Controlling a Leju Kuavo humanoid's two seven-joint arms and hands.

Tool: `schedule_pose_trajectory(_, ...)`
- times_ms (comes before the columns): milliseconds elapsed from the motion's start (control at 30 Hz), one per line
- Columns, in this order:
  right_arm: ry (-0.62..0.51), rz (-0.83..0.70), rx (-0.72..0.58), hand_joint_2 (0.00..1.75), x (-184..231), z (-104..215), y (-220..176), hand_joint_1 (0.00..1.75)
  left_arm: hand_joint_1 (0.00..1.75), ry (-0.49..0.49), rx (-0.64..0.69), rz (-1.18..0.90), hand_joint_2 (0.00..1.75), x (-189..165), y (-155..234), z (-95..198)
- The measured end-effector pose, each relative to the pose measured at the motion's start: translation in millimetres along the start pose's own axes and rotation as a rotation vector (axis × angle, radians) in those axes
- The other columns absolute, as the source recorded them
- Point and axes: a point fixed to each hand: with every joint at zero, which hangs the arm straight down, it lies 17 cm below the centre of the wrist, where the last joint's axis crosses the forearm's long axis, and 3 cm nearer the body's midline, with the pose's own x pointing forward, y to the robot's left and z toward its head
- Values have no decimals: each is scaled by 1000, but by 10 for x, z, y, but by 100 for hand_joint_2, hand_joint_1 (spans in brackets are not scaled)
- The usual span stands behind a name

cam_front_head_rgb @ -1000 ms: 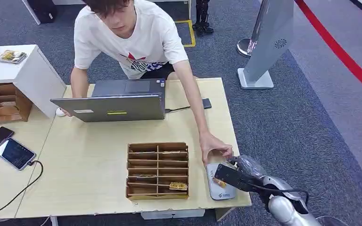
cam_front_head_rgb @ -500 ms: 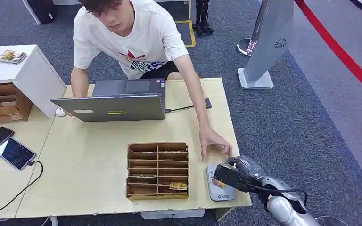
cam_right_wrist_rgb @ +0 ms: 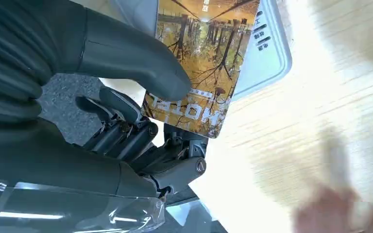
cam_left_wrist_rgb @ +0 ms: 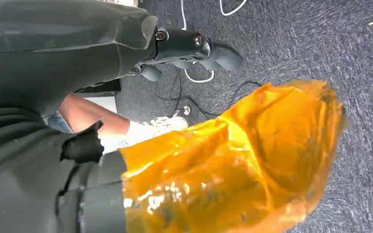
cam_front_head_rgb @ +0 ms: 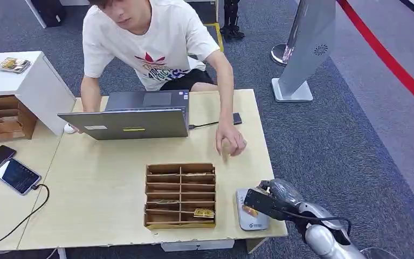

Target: Pass the card to the sensor for recognition and then transmit it.

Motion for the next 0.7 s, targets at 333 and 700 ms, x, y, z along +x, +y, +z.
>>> schedule_pose_trajectory(333, -1, -1, 1, 175, 6, -2, 5, 175, 0, 0, 0, 0, 0, 0, 1, 0)
schedule_pose_trajectory(700, -1, -2, 1, 175, 7, -3, 8, 175, 0, 0, 0, 0, 0, 0, 0, 0)
